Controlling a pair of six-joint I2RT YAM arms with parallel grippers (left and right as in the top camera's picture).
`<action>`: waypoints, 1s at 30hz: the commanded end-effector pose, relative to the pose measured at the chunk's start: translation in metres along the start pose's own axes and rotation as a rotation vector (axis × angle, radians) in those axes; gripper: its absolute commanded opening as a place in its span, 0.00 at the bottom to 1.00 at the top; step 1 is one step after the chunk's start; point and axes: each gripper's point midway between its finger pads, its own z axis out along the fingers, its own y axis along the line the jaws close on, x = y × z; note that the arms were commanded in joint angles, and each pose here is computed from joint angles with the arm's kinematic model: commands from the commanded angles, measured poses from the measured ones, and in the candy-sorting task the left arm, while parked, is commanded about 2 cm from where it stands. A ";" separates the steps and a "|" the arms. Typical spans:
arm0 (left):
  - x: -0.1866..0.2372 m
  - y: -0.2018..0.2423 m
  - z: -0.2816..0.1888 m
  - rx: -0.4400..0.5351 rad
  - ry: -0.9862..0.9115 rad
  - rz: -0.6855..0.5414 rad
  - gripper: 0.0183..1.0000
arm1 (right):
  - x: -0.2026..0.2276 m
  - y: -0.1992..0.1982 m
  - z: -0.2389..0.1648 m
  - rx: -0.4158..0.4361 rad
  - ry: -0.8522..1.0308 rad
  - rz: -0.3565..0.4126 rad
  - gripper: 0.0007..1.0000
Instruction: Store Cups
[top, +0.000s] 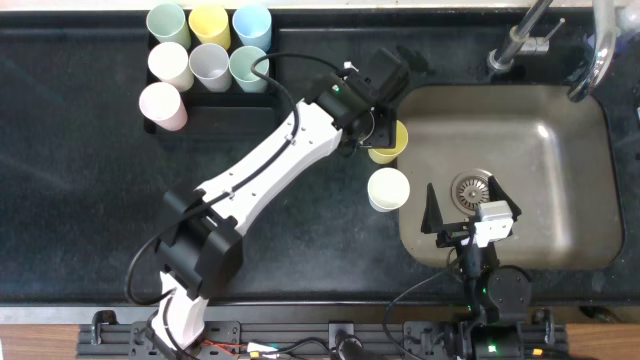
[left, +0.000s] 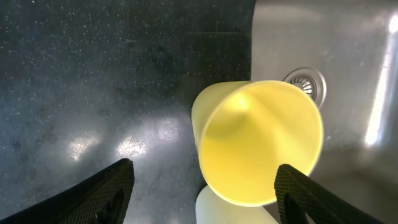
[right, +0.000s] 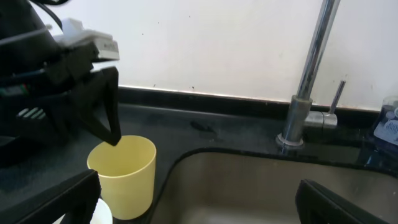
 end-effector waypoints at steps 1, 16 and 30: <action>0.004 -0.007 0.012 0.008 0.027 0.000 0.74 | 0.003 -0.002 0.000 0.011 -0.003 0.000 1.00; -0.003 -0.015 0.039 0.019 0.024 -0.001 0.44 | 0.003 -0.002 0.000 0.011 -0.003 0.000 1.00; -0.011 -0.014 0.041 -0.003 -0.006 -0.156 0.02 | 0.003 -0.002 0.000 0.011 -0.003 0.000 1.00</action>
